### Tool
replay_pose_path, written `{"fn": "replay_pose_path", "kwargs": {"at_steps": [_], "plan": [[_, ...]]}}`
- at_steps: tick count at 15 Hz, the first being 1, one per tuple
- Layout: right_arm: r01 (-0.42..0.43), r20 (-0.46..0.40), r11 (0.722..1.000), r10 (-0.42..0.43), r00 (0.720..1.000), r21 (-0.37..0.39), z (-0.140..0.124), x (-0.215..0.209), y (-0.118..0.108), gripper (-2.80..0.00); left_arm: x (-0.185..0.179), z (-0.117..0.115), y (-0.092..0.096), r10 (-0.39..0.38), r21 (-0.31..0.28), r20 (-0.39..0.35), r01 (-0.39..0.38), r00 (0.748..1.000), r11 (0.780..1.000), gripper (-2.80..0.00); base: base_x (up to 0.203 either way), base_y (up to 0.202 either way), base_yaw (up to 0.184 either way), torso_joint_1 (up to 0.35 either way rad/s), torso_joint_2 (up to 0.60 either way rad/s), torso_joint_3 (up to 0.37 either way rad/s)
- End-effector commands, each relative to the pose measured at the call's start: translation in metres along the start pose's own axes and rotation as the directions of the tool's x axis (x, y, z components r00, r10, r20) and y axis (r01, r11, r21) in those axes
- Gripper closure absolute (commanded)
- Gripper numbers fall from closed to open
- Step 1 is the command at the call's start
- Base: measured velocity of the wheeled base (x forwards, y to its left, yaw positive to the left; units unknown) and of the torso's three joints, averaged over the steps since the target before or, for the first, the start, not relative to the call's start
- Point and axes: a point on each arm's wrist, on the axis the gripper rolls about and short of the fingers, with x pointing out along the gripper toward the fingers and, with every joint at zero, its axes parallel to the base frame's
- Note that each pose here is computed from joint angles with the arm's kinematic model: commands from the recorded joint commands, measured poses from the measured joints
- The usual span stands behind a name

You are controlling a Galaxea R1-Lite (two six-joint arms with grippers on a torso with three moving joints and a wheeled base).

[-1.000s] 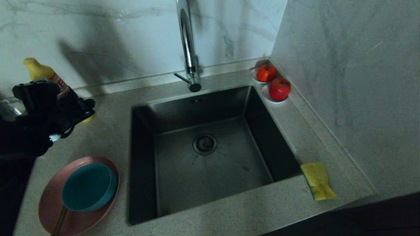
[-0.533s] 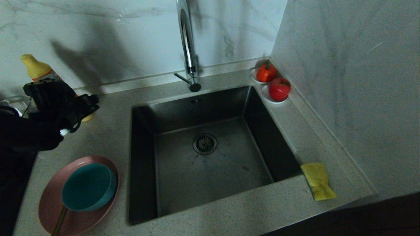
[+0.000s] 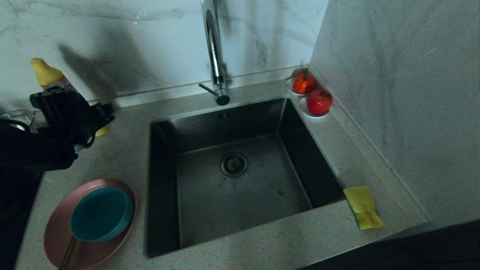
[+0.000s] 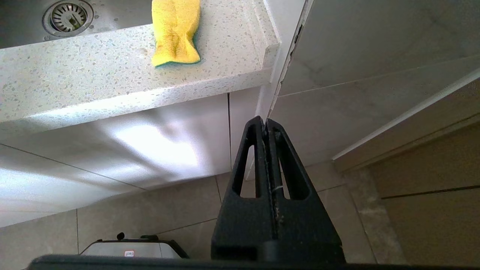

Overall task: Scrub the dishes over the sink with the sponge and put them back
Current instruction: Grab the dish soap

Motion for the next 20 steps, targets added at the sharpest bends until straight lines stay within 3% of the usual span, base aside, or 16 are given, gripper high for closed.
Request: {"fn": "replay_pose_path", "kwargs": {"at_steps": [1,2,3,13,20], "plan": [[0.000,0.000,1.000,0.000,1.000,0.000,0.000,0.000,0.000,0.00,0.000,0.006,-0.001,0.014,-0.004,0.024,-0.014,1.000,1.000,-2.80,0.000,0.000,0.000,0.000,0.00,0.000],[0.000,0.000,1.000,0.000,1.000,0.000,0.000,0.000,0.000,0.00,0.000,0.006,-0.001,0.015,-0.003,0.025,-0.015,1.000,1.000,-2.53,0.000,0.000,0.000,0.000,0.00,0.000],[0.000,0.000,1.000,0.000,1.000,0.000,0.000,0.000,0.000,0.00,-0.001,0.006,-0.001,0.016,0.000,0.024,-0.016,1.000,1.000,0.00,0.000,0.000,0.000,0.000,0.00,0.000],[0.000,0.000,1.000,0.000,1.000,0.000,0.000,0.000,0.000,0.00,-0.003,0.008,0.000,0.029,-0.012,0.030,-0.029,0.999,1.000,0.00,0.000,0.000,0.000,0.000,0.00,0.000],[0.000,0.000,1.000,0.000,1.000,0.000,0.000,0.000,0.000,0.00,-0.067,0.108,-0.009,-0.004,-0.061,0.219,0.018,0.976,0.998,0.00,0.000,0.000,0.000,0.000,0.00,0.000]]}}
